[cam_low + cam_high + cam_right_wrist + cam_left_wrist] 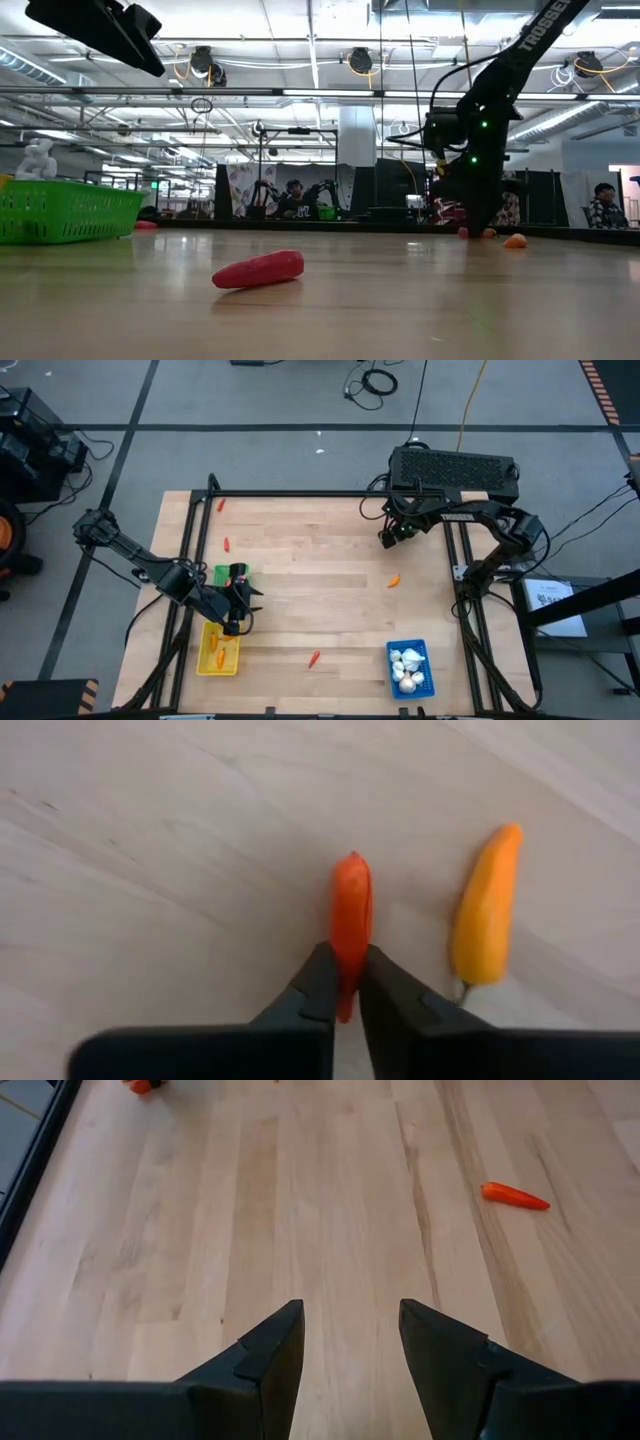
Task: Sort produce into baskets
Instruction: Put the red chili pepper into the yellow bin
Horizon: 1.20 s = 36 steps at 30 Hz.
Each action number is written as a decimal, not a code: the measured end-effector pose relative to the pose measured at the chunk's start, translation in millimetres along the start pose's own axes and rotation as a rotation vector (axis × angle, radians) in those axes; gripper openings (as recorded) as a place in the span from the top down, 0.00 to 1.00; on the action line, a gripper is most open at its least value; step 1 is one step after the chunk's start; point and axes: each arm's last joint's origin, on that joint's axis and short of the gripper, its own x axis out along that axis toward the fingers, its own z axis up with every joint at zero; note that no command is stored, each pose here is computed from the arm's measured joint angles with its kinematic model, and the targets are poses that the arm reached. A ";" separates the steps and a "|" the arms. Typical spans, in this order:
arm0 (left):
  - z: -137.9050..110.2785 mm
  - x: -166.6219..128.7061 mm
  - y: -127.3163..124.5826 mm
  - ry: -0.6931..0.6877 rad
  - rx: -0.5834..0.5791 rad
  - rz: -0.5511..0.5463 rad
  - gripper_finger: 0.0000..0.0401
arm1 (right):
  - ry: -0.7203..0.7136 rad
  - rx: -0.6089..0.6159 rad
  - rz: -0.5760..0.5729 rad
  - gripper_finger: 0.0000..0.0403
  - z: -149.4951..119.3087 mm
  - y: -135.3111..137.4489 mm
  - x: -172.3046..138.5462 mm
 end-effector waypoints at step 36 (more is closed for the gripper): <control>1.5 21.9 -9.7 -0.431 -0.024 -0.004 0.57 | -0.375 -0.339 0.473 0.98 -11.6 138.6 -110.6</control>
